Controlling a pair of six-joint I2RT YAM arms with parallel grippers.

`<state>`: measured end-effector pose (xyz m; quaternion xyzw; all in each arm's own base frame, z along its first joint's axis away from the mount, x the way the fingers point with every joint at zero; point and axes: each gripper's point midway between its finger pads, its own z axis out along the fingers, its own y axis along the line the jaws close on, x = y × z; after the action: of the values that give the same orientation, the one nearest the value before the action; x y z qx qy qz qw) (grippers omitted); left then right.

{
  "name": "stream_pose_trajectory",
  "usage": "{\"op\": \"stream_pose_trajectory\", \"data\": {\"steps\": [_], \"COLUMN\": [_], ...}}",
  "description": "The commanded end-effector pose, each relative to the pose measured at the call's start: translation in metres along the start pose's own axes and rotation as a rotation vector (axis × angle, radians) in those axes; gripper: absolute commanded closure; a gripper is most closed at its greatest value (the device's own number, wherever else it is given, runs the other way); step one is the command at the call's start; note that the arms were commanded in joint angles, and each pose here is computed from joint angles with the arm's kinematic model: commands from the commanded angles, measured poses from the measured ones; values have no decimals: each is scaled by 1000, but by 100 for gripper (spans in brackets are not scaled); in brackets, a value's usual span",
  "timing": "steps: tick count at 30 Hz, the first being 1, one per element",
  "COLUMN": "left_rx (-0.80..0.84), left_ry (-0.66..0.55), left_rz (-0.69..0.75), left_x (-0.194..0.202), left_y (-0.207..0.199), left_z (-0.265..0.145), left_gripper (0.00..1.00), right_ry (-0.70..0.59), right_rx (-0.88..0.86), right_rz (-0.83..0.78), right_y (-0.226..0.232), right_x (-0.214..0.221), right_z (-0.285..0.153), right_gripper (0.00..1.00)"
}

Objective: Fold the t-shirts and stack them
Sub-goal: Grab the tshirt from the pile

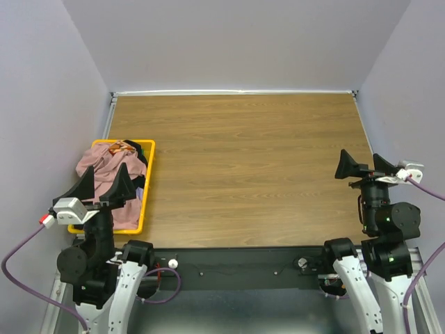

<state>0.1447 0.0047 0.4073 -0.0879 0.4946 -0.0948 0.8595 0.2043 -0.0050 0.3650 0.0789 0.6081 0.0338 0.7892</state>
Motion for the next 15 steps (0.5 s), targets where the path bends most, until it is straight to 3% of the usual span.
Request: {"op": "stream_pose_trajectory", "data": {"steps": [1,7,8,10,11,15], "left_rx": [-48,-108,-145,-210,-267,-453], "left_ry": [-45,165,274,340,435,582], "left_rz": [-7,-35,-20,-37,-31,-4], "left_x": [-15,40,69,86,115,160], "left_y": [10,9,13,18,25,48], "left_z": [-13,32,45,58,66,80], "left_gripper": [2,2,2,1,2,2], "right_ry": [33,73,79,107,115,149], "right_rx": [-33,-88,-92,-94,-103,-119], "right_rz": [-28,-7,-1,13,17,27], "right_y": [6,17,18,19,21,25], "right_x": [3,15,17,28,31,42], "right_z": [3,7,8,11,11,13], "right_gripper": [0,0,0,0,0,0]}}
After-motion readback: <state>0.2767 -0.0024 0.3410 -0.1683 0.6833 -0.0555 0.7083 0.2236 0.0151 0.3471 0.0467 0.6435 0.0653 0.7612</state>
